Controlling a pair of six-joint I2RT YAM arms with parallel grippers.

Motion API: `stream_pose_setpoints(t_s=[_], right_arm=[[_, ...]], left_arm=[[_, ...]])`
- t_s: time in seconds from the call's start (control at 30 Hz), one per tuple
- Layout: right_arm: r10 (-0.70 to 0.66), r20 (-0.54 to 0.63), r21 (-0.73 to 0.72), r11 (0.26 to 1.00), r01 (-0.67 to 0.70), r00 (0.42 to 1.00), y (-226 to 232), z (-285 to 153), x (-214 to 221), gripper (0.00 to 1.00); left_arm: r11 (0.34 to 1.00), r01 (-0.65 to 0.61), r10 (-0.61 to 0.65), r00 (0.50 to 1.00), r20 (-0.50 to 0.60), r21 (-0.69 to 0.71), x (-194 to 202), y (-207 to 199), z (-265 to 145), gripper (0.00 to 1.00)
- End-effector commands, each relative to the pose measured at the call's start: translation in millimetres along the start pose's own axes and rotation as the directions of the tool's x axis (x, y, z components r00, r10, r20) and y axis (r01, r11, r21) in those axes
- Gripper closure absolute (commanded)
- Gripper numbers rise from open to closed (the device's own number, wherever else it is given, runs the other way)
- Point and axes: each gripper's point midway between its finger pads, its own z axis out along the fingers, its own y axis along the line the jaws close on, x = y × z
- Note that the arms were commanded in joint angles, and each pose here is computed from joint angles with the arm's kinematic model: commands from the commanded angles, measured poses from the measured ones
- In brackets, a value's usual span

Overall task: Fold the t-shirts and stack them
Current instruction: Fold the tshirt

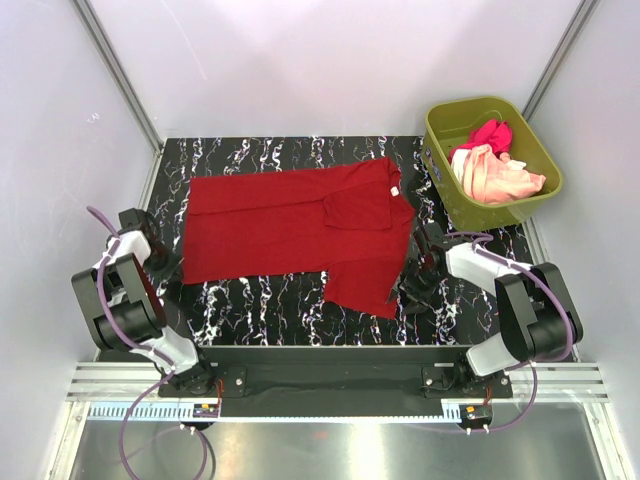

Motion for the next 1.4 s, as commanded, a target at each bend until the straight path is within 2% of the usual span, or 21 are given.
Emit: stream_pose_setpoints(t_s=[0.0,0.13,0.53,0.67,0.8,1.03,1.2,1.37], right_arm=[[-0.002,0.020,-0.005,1.000,0.003,1.000,3,4,-7,0.44],[0.030,0.024,-0.026,0.999,-0.030,0.999,3,10,-6,0.55],[0.054,0.077,0.027,0.998,-0.056,0.996,-15,21,-11,0.58],[0.061,0.067,0.013,0.998,-0.062,0.996,-15,27,-10,0.75],[0.038,0.113,0.022,0.999,-0.041,0.993,-17,11,-11,1.00],[-0.007,0.107,-0.014,1.000,0.008,0.994,-18,-30,12,1.00],[-0.031,0.063,-0.049,0.998,0.034,0.998,-20,-38,30,1.00],[-0.073,0.085,-0.086,0.993,0.080,0.994,-4,-55,25,1.00]], left_arm=[[1.000,0.014,-0.012,0.999,0.052,-0.027,-5,7,-12,1.00],[1.000,0.020,-0.018,0.998,0.062,-0.019,-3,7,-16,1.00],[0.999,0.032,-0.032,0.997,0.075,0.003,-4,3,-21,1.00],[0.999,0.033,-0.033,0.996,0.081,0.007,-5,2,-23,1.00],[0.999,0.038,-0.038,0.995,0.088,-0.003,-5,4,-28,1.00],[0.987,0.113,-0.099,0.988,0.122,-0.114,6,31,-40,1.00],[0.973,0.148,-0.136,0.988,0.079,-0.176,26,45,-39,1.00],[0.970,0.147,-0.135,0.988,0.070,-0.193,27,47,-42,1.00]])
